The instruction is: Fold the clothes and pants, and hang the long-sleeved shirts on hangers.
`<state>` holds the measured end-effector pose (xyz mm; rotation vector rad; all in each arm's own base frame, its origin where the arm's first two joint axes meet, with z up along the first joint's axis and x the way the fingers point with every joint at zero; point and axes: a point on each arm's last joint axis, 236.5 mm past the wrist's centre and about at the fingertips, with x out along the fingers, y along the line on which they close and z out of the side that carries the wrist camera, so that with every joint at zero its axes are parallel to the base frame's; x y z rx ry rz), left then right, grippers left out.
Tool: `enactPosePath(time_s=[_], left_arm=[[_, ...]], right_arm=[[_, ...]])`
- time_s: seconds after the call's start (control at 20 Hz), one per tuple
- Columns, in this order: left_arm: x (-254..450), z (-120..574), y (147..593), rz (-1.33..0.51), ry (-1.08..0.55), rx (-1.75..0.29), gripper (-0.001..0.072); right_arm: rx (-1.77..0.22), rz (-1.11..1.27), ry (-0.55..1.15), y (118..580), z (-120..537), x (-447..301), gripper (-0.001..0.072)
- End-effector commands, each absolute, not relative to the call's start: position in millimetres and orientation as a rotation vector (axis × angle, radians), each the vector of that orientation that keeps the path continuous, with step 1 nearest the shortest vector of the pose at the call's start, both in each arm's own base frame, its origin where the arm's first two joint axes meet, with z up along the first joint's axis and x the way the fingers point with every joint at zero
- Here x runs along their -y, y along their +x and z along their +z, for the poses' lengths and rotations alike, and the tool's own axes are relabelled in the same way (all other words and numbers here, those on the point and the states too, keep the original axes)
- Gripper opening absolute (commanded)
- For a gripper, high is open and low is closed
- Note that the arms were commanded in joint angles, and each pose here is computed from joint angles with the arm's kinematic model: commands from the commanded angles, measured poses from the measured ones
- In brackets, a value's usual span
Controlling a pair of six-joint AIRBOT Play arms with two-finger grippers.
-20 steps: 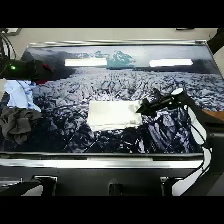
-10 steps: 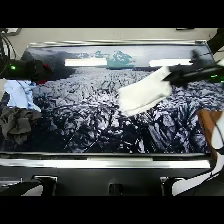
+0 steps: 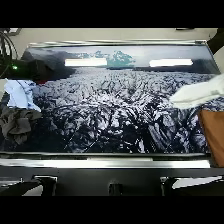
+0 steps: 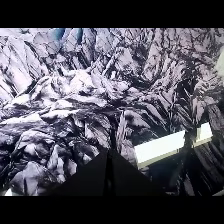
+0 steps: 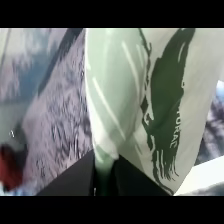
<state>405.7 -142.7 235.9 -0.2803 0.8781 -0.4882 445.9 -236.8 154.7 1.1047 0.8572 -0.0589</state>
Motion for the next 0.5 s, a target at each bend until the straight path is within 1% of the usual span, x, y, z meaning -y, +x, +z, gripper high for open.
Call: enactPosePath(time_s=[0.0,0.15,0.3,0.45], left_arm=[[147.9,240.6,409.1,-0.496,-0.281,-0.851,0.002],[148.5,240.8,408.8,-0.497,-0.281,-0.851,0.002],[148.5,240.9,408.9,-0.497,-0.281,-0.85,0.002],[148.6,240.8,408.7,-0.497,-0.282,-0.851,0.002]], right_arm=[[-0.723,-0.207,1.199,421.6,162.9,300.1,0.0043],[-0.719,-0.253,1.229,400.9,162.9,315.9,0.0043],[-0.8,-0.302,1.252,368.5,153.8,318.7,0.0043],[-0.88,-0.542,1.253,323.1,129.6,346.0,0.0044]])
